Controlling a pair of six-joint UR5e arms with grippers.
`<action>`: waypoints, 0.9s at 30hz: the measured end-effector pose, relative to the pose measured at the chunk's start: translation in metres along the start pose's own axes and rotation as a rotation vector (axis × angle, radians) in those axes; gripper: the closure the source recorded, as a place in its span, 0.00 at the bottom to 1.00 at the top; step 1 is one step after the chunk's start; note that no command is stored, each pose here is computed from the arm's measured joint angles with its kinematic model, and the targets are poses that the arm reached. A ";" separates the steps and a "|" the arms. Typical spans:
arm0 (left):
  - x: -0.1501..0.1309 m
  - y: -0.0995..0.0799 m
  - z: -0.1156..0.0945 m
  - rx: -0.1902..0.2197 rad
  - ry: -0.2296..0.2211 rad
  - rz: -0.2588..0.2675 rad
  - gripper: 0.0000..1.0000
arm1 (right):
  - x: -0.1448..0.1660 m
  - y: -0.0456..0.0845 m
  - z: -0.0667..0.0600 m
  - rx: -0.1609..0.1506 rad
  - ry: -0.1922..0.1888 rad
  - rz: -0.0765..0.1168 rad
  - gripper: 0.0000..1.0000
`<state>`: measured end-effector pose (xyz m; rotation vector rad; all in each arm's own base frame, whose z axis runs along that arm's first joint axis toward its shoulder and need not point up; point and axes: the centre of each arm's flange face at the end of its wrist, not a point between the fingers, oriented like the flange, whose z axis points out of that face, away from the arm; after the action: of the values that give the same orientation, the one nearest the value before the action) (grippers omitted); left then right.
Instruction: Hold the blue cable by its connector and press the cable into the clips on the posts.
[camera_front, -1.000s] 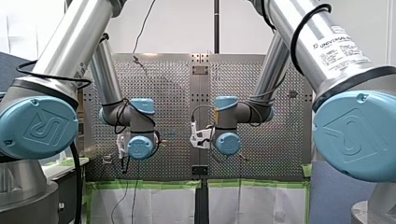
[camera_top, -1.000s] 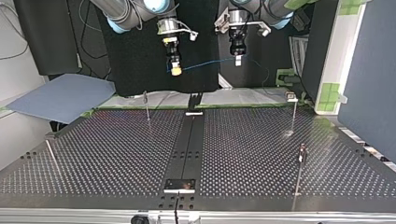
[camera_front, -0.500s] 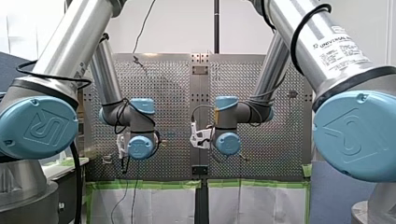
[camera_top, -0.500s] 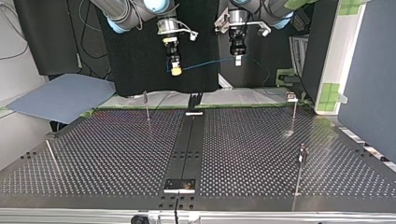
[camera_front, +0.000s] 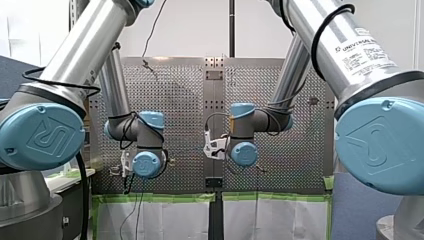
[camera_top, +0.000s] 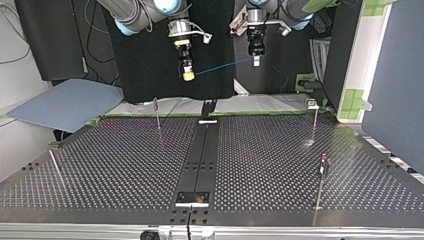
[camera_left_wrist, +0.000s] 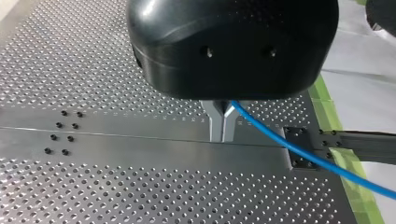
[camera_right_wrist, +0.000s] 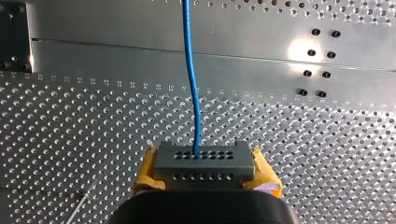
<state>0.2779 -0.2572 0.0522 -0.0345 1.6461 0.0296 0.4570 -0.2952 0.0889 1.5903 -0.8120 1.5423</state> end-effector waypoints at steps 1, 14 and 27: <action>0.001 0.000 0.000 0.000 0.001 0.001 1.00 | 0.000 0.000 0.000 0.000 0.000 0.000 1.00; 0.002 0.000 0.000 0.000 0.004 0.003 1.00 | -0.001 0.001 0.001 -0.003 -0.002 0.001 1.00; 0.002 0.000 0.000 0.000 0.004 0.003 1.00 | -0.051 0.003 -0.001 -0.027 -0.109 -0.015 1.00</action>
<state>0.2773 -0.2567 0.0504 -0.0325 1.6507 0.0321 0.4508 -0.2995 0.0382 1.6687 -0.8749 1.4387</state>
